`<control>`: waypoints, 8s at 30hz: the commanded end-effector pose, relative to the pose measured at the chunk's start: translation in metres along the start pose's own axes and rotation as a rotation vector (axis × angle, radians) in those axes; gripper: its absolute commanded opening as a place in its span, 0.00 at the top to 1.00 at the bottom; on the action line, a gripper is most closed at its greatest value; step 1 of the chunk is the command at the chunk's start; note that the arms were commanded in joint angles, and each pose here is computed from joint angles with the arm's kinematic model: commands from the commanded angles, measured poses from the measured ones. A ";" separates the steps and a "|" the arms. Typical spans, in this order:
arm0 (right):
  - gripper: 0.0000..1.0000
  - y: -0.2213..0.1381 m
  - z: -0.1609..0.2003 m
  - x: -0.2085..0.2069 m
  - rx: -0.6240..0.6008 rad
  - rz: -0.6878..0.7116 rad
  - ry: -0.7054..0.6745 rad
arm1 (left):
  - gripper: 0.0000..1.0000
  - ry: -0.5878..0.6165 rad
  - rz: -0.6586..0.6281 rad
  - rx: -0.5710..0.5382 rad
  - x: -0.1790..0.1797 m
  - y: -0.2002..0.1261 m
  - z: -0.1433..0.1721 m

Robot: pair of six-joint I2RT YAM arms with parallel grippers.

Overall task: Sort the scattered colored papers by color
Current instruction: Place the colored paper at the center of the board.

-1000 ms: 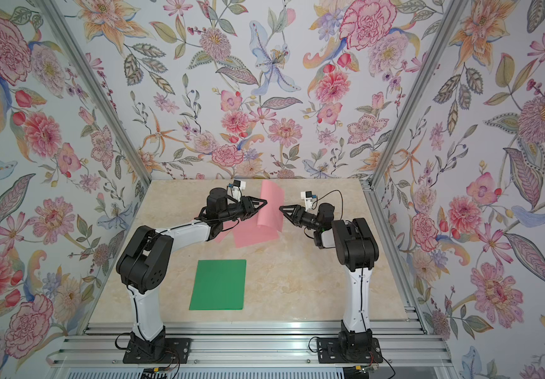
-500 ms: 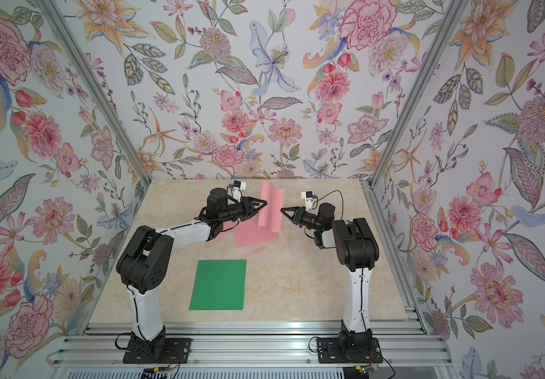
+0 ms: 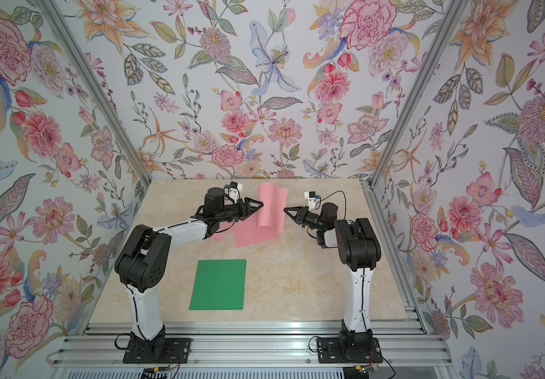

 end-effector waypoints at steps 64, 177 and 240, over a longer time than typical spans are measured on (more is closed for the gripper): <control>1.00 -0.068 -0.008 0.110 -0.343 0.642 -0.080 | 0.38 -0.652 0.466 -0.433 -0.014 0.064 0.175; 0.00 -0.085 0.174 0.139 0.032 0.618 -0.116 | 1.00 0.042 -0.675 0.152 0.014 -0.086 0.260; 0.00 -0.003 0.090 0.165 0.104 0.582 -0.312 | 0.06 0.302 -0.751 -0.007 -0.006 -0.088 0.032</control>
Point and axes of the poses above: each gripper's point midway between its finger pads, its own y axis out along the fingers, its own x axis along the line the jaws close on, z = x × y, the point moved 8 cm from there along -y, back along the fingers, and after that the axes turned 11 degrees about -y, right-handed, at the moved point
